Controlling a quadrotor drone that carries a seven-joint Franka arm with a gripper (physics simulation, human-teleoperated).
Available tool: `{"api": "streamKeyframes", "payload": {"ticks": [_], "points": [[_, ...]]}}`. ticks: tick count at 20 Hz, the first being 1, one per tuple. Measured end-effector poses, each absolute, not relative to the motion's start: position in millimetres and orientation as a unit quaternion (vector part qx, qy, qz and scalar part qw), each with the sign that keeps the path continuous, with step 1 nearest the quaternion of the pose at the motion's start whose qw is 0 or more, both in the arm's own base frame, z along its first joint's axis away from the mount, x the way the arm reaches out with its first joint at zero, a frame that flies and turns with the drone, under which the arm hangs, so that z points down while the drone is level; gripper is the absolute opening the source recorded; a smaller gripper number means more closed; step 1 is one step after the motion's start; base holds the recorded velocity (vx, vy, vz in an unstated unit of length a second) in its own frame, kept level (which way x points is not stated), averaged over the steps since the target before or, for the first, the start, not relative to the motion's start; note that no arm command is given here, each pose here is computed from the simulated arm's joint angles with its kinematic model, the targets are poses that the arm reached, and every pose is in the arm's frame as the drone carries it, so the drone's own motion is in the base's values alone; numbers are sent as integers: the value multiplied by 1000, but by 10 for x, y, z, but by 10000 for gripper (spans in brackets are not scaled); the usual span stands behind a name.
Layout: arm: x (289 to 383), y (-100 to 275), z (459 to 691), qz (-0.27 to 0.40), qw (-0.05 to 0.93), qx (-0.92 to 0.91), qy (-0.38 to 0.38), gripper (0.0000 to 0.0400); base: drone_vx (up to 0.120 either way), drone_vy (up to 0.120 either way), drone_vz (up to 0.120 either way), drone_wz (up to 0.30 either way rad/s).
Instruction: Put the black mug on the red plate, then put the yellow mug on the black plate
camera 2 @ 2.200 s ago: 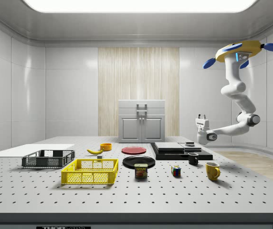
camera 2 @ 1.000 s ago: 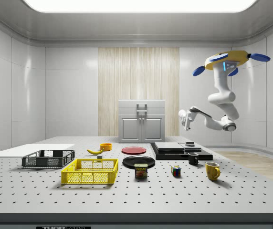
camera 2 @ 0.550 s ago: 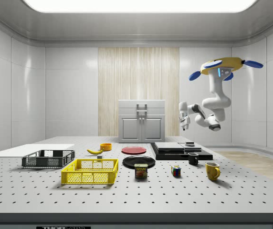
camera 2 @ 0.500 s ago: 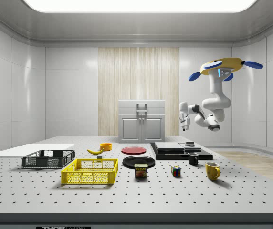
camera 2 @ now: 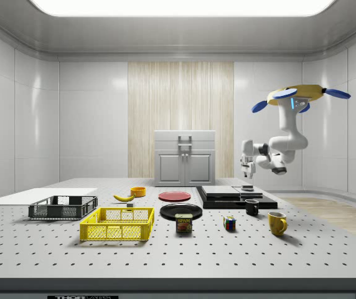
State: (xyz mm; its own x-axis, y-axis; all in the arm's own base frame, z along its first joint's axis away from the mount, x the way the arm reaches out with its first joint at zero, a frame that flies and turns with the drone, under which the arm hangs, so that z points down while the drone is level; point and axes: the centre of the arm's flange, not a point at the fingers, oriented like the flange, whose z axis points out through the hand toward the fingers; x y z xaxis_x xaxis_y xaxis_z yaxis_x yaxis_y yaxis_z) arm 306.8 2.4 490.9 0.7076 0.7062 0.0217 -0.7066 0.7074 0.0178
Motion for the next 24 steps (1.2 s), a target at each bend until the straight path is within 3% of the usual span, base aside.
{"api": "streamKeyframes", "payload": {"ticks": [21,24], "points": [[3068,-1,4908,382,924,1,-1,400,-8,11,-120,0],[3068,-1,4908,382,924,0,-1,400,80,0,-40,0]]}}
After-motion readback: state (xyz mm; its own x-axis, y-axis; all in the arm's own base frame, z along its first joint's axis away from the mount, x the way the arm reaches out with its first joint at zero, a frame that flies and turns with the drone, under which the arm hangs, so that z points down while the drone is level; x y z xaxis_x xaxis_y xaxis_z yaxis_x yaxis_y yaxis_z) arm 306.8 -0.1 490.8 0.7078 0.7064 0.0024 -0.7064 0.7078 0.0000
